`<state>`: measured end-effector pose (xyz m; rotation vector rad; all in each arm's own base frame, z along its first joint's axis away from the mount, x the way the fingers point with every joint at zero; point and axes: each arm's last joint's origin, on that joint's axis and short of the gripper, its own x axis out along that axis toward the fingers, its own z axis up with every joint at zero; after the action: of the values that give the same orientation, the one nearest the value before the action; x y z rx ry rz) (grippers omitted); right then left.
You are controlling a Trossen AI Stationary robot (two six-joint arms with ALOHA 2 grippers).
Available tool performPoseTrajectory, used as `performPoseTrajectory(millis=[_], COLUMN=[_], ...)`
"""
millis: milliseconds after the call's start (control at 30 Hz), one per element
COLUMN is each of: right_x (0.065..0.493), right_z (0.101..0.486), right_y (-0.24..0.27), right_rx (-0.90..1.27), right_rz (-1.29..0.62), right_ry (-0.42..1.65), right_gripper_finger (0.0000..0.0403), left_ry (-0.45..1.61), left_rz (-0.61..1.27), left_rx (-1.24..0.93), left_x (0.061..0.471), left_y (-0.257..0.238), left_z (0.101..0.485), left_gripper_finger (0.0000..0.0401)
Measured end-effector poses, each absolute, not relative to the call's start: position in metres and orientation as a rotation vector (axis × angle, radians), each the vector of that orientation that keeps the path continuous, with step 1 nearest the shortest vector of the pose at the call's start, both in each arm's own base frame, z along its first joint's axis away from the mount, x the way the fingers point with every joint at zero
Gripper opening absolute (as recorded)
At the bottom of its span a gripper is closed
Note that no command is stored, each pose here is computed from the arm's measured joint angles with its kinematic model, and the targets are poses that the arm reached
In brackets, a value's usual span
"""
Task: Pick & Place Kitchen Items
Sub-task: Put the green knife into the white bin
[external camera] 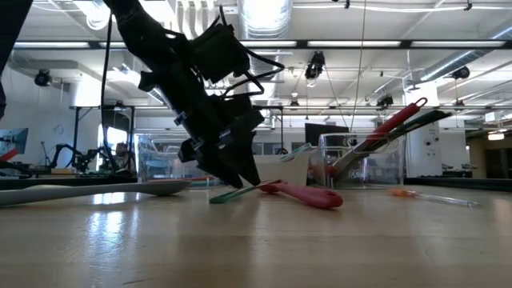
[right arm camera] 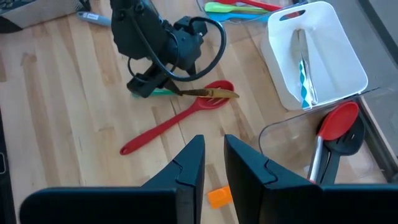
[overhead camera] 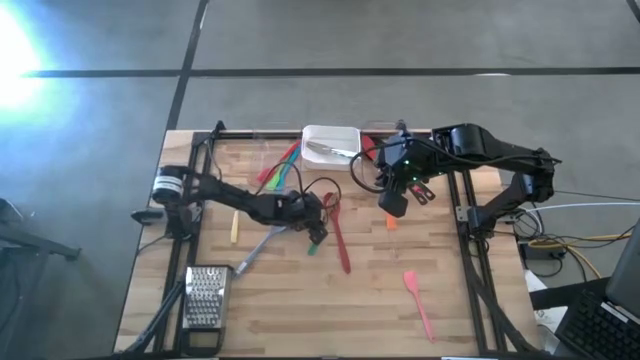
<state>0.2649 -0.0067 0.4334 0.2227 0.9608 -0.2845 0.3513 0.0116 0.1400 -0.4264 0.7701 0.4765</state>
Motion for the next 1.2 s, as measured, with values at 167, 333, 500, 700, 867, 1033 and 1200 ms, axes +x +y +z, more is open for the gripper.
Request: performPoseTrajectory(millis=[167, 333, 500, 700, 867, 1033, 1200], right_x=[0.265, 0.265, 0.265, 0.265, 0.265, 0.265, 0.265], right_z=[0.433, 0.433, 0.433, 0.433, 0.433, 0.433, 0.433], right_y=[-0.007, -0.007, -0.007, -0.007, -0.007, -0.007, -0.007], right_rx=[0.223, 0.22, 0.217, 0.217, 0.217, 0.216, 0.216], right_rz=[-0.284, -0.282, -0.281, -0.28, -0.28, -0.28, -0.281], right_ry=[0.96, 0.961, 0.96, 0.959, 0.959, 0.961, 0.967], right_gripper_finger=[0.0056, 0.0056, 0.0056, 0.0056, 0.0056, 0.0056, 0.0056], left_ry=[0.781, 0.783, 0.791, 0.785, 0.77, 0.732, 0.668], left_rz=[0.48, 0.482, 0.482, 0.487, 0.446, 0.429, 0.385], left_rx=[-0.433, -0.432, -0.434, -0.449, -0.472, -0.473, -0.434], left_x=[0.352, 0.352, 0.353, 0.353, 0.353, 0.353, 0.349], left_y=[0.012, 0.012, 0.013, 0.013, 0.012, 0.012, 0.012], left_z=[0.136, 0.135, 0.13, 0.132, 0.138, 0.148, 0.173], left_gripper_finger=[0.0238, 0.0238, 0.0211, 0.0105, 0.0038, 0.0038, 0.0038])
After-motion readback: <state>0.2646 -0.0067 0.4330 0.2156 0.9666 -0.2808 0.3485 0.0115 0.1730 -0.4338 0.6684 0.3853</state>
